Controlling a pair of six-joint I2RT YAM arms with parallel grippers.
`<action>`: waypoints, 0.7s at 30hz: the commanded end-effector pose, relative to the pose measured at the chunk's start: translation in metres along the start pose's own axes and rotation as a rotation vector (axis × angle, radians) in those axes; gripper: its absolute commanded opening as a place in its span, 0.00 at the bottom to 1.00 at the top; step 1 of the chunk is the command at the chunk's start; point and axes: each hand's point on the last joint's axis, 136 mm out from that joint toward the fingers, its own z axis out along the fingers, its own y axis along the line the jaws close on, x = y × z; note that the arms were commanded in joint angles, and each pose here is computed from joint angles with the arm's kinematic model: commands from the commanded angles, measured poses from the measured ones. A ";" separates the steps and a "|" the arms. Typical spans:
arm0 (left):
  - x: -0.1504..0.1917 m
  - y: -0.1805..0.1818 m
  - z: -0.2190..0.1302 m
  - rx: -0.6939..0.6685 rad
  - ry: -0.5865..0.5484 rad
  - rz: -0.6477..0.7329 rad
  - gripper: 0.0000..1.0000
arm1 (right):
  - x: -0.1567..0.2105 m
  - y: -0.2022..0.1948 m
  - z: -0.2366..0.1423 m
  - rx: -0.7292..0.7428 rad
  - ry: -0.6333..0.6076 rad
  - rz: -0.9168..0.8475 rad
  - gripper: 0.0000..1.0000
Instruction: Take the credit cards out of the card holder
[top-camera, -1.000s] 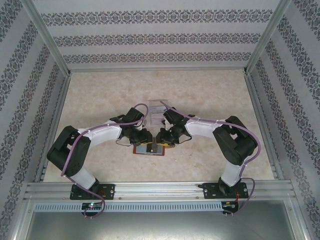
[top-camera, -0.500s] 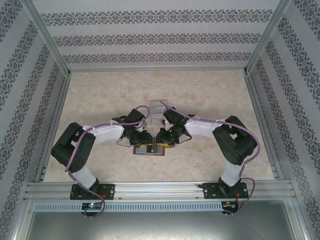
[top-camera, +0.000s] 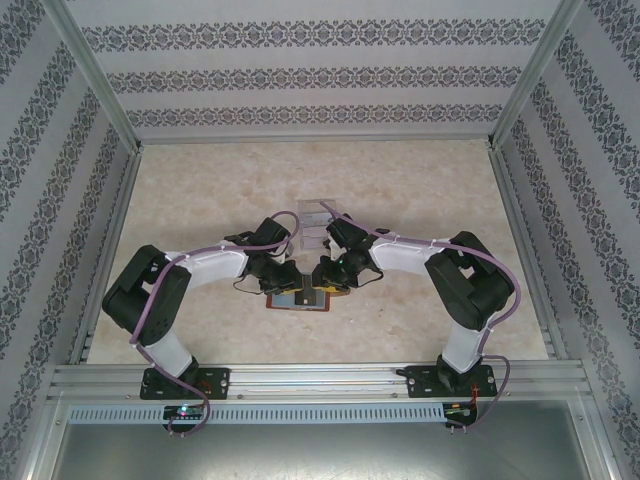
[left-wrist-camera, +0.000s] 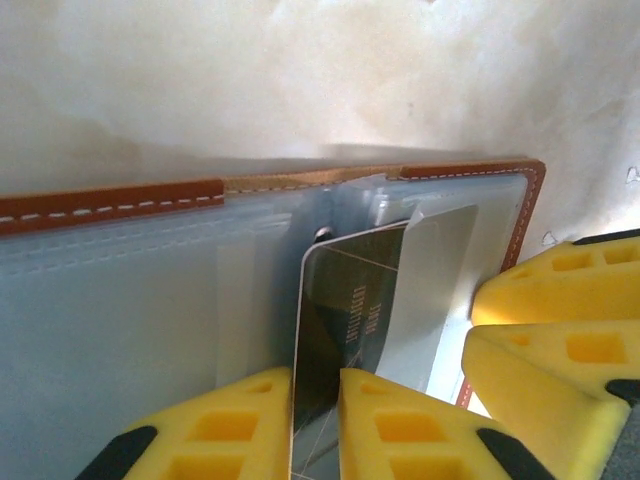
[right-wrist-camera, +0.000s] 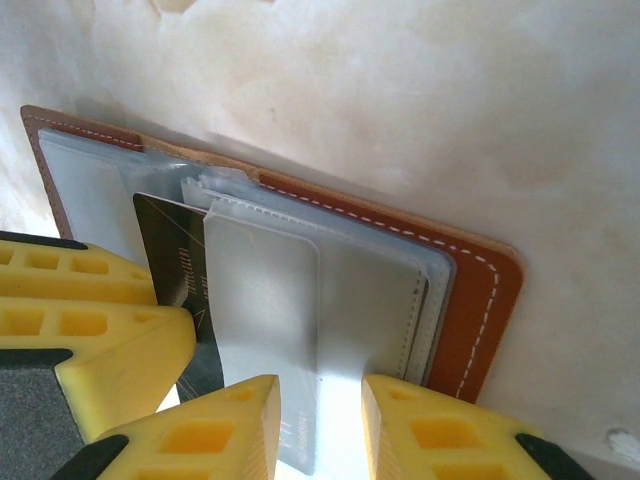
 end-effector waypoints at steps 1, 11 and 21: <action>-0.003 0.000 -0.012 -0.021 -0.038 0.027 0.14 | 0.004 -0.006 0.004 0.031 0.021 0.002 0.30; -0.002 0.018 -0.032 -0.144 -0.072 0.068 0.10 | 0.004 -0.006 0.005 0.032 0.021 -0.001 0.30; -0.003 0.027 -0.046 -0.217 -0.096 0.090 0.09 | 0.003 -0.006 0.004 0.032 0.019 -0.001 0.30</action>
